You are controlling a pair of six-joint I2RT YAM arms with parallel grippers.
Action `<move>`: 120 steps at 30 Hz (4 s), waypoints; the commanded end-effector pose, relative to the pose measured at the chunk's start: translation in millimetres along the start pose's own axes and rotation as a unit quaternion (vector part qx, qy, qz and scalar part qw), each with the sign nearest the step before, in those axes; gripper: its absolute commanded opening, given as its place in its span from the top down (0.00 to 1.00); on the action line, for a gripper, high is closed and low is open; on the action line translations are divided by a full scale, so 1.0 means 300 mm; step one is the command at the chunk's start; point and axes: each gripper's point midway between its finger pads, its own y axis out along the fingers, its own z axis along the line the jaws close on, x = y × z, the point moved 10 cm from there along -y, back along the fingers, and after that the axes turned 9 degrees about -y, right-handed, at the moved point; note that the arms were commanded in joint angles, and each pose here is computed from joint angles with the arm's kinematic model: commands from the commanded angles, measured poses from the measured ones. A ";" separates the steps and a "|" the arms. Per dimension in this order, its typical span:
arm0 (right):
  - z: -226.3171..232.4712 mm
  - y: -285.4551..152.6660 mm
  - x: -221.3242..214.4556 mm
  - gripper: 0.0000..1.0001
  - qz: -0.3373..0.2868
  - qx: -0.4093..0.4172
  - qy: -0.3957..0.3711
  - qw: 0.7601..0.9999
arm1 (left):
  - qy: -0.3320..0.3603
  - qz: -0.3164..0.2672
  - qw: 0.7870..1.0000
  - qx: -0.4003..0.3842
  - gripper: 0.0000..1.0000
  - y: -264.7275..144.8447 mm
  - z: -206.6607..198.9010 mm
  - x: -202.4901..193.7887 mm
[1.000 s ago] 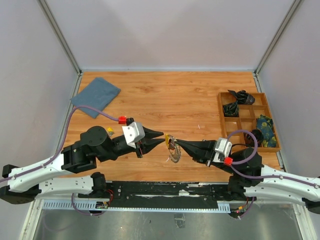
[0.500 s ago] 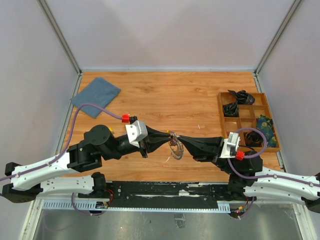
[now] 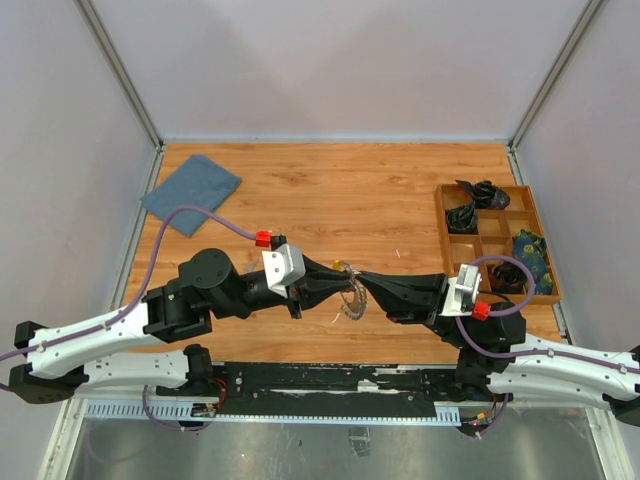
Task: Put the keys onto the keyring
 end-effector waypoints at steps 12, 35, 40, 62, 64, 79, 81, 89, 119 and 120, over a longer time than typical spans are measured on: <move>0.009 0.005 0.040 0.99 -0.028 0.020 0.004 0.999 | -0.005 -0.018 1.000 0.003 0.80 0.005 -0.007 0.033; 0.009 -0.005 0.062 0.99 -0.019 0.053 -0.030 0.998 | -0.002 -0.014 0.999 -0.049 0.81 0.023 -0.032 0.031; 0.006 -0.009 0.064 1.00 -0.020 0.049 -0.031 0.998 | -0.002 -0.012 0.999 -0.047 0.81 0.024 -0.031 0.032; -0.013 -0.032 0.072 0.99 -0.011 0.028 -0.045 0.999 | -0.011 -0.016 0.999 -0.049 0.77 0.006 -0.035 0.036; -0.013 -0.033 0.072 1.00 -0.011 0.029 -0.045 0.999 | -0.011 -0.012 0.998 -0.053 0.75 0.010 -0.037 0.032; -0.007 -0.029 0.070 0.99 -0.009 0.038 -0.042 0.998 | -0.013 -0.009 0.999 -0.047 0.76 0.022 -0.034 0.027; -0.007 -0.028 0.068 1.00 -0.009 0.038 -0.042 0.998 | -0.013 -0.007 0.999 -0.046 0.77 0.026 -0.033 0.024; -0.005 -0.027 0.068 0.99 -0.009 0.040 -0.041 0.998 | -0.015 -0.005 0.999 -0.042 0.84 0.028 -0.031 0.018; -0.116 -0.094 0.067 0.61 0.115 -0.088 -0.143 0.979 | -0.067 0.271 0.942 0.186 1.00 0.050 0.128 -0.078; -0.118 -0.097 0.066 0.61 0.117 -0.091 -0.143 0.978 | -0.073 0.283 0.936 0.197 1.00 0.051 0.152 -0.086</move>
